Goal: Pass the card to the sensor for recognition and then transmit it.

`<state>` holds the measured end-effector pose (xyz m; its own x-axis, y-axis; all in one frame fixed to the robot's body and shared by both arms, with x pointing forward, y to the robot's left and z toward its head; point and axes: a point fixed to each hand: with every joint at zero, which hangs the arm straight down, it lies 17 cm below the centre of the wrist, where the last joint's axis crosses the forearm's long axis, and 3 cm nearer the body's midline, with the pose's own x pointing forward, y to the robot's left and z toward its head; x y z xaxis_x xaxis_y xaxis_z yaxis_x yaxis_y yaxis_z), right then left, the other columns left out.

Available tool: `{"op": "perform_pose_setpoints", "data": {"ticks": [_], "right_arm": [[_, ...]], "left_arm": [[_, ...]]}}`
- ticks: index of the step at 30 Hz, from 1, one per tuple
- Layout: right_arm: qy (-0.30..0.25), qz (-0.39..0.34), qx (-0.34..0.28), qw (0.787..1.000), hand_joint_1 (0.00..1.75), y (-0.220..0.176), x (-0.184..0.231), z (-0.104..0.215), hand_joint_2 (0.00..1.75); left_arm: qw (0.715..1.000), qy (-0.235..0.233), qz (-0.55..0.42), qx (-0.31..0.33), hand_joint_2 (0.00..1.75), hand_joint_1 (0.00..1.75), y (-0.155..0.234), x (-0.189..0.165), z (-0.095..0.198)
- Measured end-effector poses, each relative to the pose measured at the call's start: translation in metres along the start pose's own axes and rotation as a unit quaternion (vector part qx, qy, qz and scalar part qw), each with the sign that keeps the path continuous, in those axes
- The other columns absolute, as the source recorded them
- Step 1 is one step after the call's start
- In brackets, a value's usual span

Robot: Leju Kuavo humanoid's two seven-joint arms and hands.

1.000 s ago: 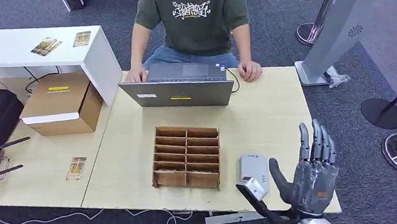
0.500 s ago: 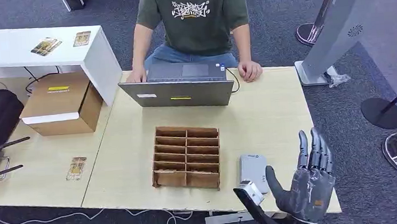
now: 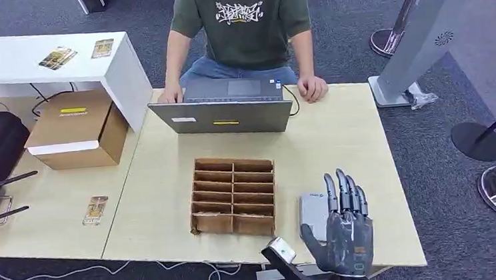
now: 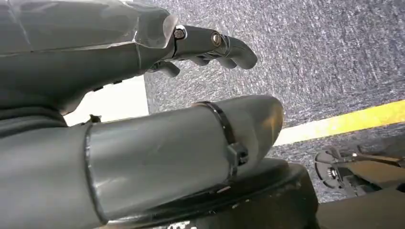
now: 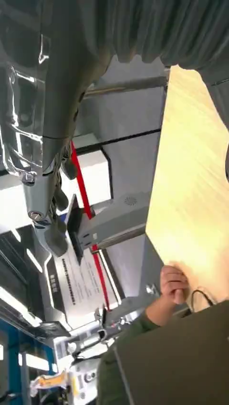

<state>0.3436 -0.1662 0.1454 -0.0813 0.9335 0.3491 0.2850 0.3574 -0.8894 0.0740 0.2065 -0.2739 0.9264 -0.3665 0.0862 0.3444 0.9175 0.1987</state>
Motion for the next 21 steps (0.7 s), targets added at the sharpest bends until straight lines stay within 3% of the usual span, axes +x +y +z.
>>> {"op": "perform_pose_setpoints", "data": {"ticks": [21], "right_arm": [[-0.064, 0.023, 0.065, 0.996, 0.00, 0.040, 0.037, 0.005, 1.75]], "left_arm": [[1.000, -0.003, -0.004, 0.000, 0.00, 0.00, 0.000, 0.001, 0.000]]}}
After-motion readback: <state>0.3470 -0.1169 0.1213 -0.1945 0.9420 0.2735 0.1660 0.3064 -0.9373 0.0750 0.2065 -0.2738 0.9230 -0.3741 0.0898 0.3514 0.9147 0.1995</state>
